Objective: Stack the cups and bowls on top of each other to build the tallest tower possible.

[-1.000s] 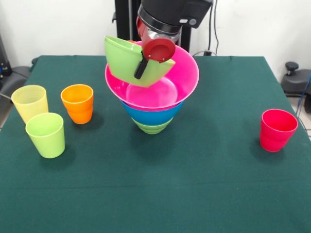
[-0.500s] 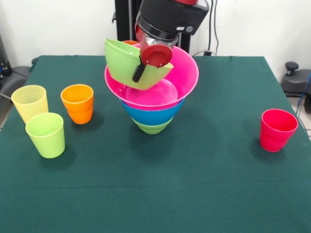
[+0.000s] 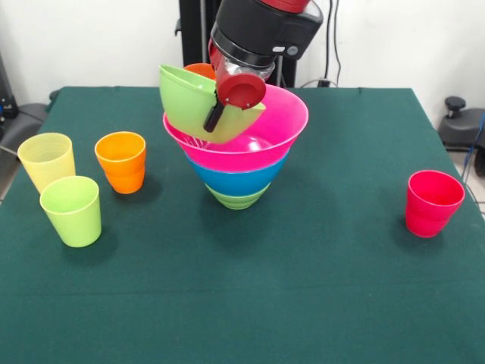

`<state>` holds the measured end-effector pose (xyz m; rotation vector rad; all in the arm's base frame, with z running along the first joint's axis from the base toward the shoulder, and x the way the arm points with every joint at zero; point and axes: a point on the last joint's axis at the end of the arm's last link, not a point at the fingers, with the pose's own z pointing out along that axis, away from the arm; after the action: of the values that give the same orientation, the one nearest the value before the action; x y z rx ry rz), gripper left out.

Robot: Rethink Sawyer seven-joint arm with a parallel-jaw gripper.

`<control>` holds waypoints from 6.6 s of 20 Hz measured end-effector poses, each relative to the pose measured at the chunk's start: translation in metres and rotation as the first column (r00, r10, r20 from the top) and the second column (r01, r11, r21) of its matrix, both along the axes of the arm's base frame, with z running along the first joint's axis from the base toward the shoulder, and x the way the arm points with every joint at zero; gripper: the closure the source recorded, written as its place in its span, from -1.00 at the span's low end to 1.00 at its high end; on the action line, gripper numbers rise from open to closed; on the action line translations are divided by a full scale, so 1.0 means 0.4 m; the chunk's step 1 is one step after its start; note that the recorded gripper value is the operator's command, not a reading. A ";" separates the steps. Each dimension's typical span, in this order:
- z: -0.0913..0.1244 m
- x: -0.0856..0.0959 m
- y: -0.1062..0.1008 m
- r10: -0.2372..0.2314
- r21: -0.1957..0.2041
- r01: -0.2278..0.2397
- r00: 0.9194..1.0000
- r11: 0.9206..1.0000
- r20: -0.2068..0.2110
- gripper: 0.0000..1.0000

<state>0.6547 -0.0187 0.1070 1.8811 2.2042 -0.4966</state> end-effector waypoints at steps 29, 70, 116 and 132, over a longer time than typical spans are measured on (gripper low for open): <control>-0.008 0.008 0.020 -0.014 0.015 0.014 1.000 1.000 0.012 1.00; 0.000 0.010 0.022 -0.014 0.017 0.014 1.000 1.000 0.017 -1.00; 0.230 0.024 -0.278 -0.198 0.038 0.195 0.975 0.980 0.105 -1.00; 0.165 0.028 -0.357 -0.166 0.020 0.165 0.976 0.986 0.143 -1.00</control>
<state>0.6658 -0.1617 0.1731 2.0468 1.9722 -0.3652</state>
